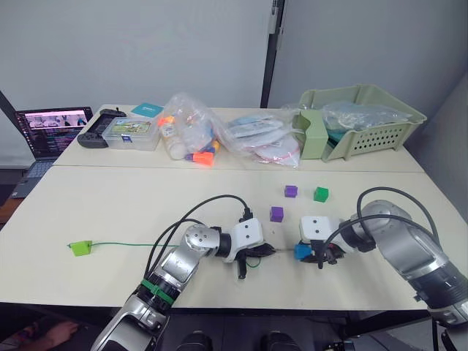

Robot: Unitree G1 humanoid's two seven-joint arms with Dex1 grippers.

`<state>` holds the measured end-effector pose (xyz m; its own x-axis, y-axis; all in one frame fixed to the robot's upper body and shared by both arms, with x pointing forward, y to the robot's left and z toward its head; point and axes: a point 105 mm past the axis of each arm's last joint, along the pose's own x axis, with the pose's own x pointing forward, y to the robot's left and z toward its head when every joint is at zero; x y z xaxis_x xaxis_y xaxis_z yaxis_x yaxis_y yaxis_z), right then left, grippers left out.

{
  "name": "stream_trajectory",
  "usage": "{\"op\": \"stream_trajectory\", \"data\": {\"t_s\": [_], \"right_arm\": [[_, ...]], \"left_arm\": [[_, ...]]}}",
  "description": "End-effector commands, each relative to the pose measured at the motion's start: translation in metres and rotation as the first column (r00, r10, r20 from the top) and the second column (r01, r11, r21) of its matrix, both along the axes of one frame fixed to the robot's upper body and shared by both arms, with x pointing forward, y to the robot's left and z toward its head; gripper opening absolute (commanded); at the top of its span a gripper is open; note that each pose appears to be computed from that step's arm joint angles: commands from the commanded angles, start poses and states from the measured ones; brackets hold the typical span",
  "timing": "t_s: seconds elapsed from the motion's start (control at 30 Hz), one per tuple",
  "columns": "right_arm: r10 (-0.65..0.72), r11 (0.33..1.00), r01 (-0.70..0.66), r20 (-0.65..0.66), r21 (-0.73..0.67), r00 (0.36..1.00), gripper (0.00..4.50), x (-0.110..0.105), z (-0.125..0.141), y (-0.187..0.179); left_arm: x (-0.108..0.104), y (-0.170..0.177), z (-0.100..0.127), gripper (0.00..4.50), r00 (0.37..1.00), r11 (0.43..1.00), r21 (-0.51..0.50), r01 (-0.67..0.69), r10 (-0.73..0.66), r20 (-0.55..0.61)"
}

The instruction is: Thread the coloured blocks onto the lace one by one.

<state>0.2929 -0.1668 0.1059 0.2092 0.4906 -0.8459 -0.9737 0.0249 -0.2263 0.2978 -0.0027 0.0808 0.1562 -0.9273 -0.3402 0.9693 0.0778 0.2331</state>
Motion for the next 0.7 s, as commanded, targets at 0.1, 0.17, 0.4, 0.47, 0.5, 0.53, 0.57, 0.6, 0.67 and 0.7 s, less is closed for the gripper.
{"op": "stream_trajectory", "data": {"t_s": [0.1, 0.17, 0.4, 0.47, 0.5, 0.53, 0.57, 0.6, 0.67, 0.7], "right_arm": [[-0.013, 1.0, 0.012, -0.046, -0.021, 0.999, 1.34, -0.0047, -0.0058, -0.0093], [-0.011, 1.0, 0.01, -0.046, -0.02, 0.999, 1.34, -0.0043, -0.0059, -0.0078], [-0.002, 1.0, 0.002, -0.045, -0.017, 0.999, 1.34, -0.0046, -0.0081, -0.0047], [-0.001, 1.0, 0.0, -0.045, -0.018, 0.999, 1.34, -0.0051, -0.0083, -0.0048], [0.0, 1.0, 0.0, -0.045, -0.018, 0.999, 1.34, -0.0052, -0.0084, -0.0048], [0.0, 1.0, -0.001, -0.046, -0.018, 0.999, 1.34, -0.0053, -0.0084, -0.0047], [0.0, 1.0, -0.001, -0.046, -0.018, 0.999, 1.34, -0.0054, -0.0084, -0.0046], [0.0, 1.0, -0.001, -0.045, -0.018, 0.999, 1.34, -0.0054, -0.0083, -0.0044], [0.0, 1.0, -0.001, -0.045, -0.016, 0.999, 1.34, -0.0057, -0.0078, -0.004], [0.0, 1.0, -0.001, -0.045, -0.014, 0.999, 1.34, -0.006, -0.0075, -0.0038]], "left_arm": [[-0.0014, -0.003, 0.0155, 0.0, 0.999, 0.999, -0.038, 0.014, -0.012, 0.044], [-0.0022, -0.0025, 0.0172, 0.0, 0.999, 0.999, -0.048, 0.013, -0.011, 0.043], [-0.0087, -0.0052, 0.0183, 0.0, 0.999, 0.997, -0.064, 0.042, -0.04, 0.031], [-0.01, -0.0056, 0.0171, 0.0, 0.999, 0.997, -0.066, 0.052, -0.051, 0.014], [-0.0102, -0.0056, 0.0163, 0.0, 0.998, 0.996, -0.065, 0.056, -0.056, 0.004], [-0.0099, -0.0059, 0.0154, 0.0, 0.998, 0.996, -0.062, 0.06, -0.06, -0.001], [-0.0096, -0.0062, 0.0149, 0.0, 0.998, 0.996, -0.059, 0.063, -0.064, -0.002], [-0.0091, -0.007, 0.0143, 0.0, 0.998, 0.996, -0.052, 0.068, -0.068, 0.0], [-0.0084, -0.0097, 0.0133, 0.0, 0.997, 0.996, -0.041, 0.075, -0.075, 0.002], [-0.0084, -0.0112, 0.0128, 0.0, 0.997, 0.996, -0.037, 0.08, -0.08, 0.001]]}}
